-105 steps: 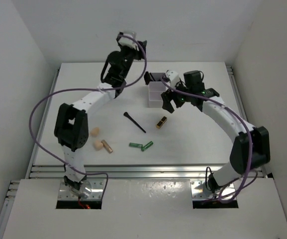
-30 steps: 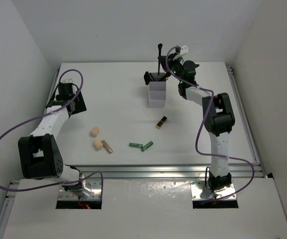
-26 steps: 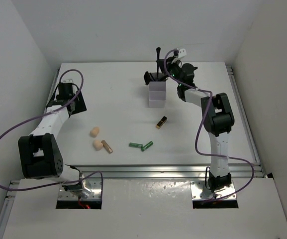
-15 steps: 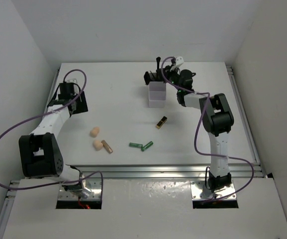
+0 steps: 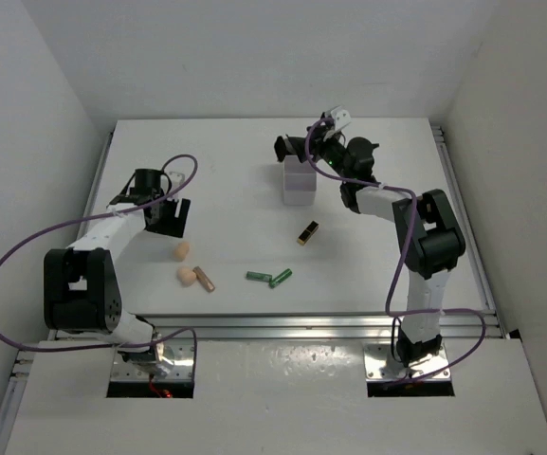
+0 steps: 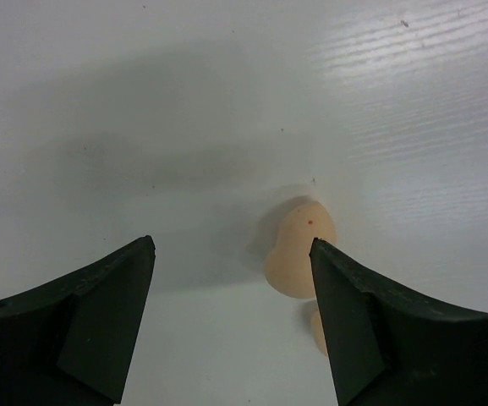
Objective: Organize the makeup
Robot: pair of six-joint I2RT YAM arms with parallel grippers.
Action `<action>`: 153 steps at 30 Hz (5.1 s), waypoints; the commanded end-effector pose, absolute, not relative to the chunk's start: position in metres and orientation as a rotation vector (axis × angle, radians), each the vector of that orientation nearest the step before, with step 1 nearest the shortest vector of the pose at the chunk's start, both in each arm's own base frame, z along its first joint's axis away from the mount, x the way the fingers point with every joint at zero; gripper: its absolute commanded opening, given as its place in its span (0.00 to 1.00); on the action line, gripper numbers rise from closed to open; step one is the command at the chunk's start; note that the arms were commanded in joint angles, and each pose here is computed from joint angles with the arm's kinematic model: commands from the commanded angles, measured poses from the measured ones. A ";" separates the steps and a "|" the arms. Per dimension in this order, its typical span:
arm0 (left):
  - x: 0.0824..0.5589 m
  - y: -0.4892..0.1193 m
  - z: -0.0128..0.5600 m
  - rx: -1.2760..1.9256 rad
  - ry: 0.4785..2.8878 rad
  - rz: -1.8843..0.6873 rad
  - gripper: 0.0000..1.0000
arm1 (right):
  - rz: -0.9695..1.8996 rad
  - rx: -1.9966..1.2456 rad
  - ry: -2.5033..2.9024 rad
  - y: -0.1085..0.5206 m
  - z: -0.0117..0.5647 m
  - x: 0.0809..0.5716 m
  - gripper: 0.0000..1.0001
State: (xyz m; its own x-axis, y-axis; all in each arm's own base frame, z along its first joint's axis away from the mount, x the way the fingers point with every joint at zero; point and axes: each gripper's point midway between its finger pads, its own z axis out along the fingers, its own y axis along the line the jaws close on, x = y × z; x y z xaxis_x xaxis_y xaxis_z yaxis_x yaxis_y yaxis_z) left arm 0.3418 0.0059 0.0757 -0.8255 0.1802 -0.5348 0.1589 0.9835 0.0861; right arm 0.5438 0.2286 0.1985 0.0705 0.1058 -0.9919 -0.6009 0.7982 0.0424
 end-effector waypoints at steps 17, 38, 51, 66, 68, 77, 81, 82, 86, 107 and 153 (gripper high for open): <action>0.308 -0.021 0.033 0.563 2.641 -0.019 0.58 | 0.525 -0.573 1.282 0.229 0.262 0.458 0.63; 0.384 -0.030 0.104 0.663 2.446 0.060 0.00 | 0.423 -0.599 1.380 0.195 0.235 0.412 0.64; 0.510 -0.291 0.252 1.169 1.574 0.044 0.00 | 0.355 -0.421 1.595 0.123 0.178 0.371 0.64; 0.540 -0.367 0.175 1.201 1.455 -0.087 0.00 | 0.247 -0.417 1.705 0.078 0.180 0.352 0.64; 0.537 -0.367 0.161 1.216 1.482 -0.105 0.00 | 0.224 -0.446 1.704 0.075 0.182 0.351 0.64; 0.538 -0.357 0.185 1.185 1.553 -0.112 0.67 | 0.288 -0.546 1.754 0.088 0.182 0.350 0.72; 0.535 -0.339 0.236 1.111 1.540 -0.114 0.71 | 0.403 -0.599 1.843 0.108 0.167 0.348 0.74; 0.537 -0.330 0.250 1.087 1.531 -0.097 0.73 | 0.413 -0.596 1.859 0.111 0.165 0.349 0.74; 0.514 -0.306 0.299 0.996 1.526 -0.103 0.75 | 0.360 -0.303 2.004 0.115 0.158 0.369 0.70; 0.356 -0.095 0.192 0.516 2.028 0.031 0.73 | 0.131 0.782 2.437 0.173 0.032 0.376 0.79; 0.349 -0.051 0.144 0.478 2.113 0.095 0.72 | 0.657 -0.873 1.446 0.262 0.184 0.510 0.00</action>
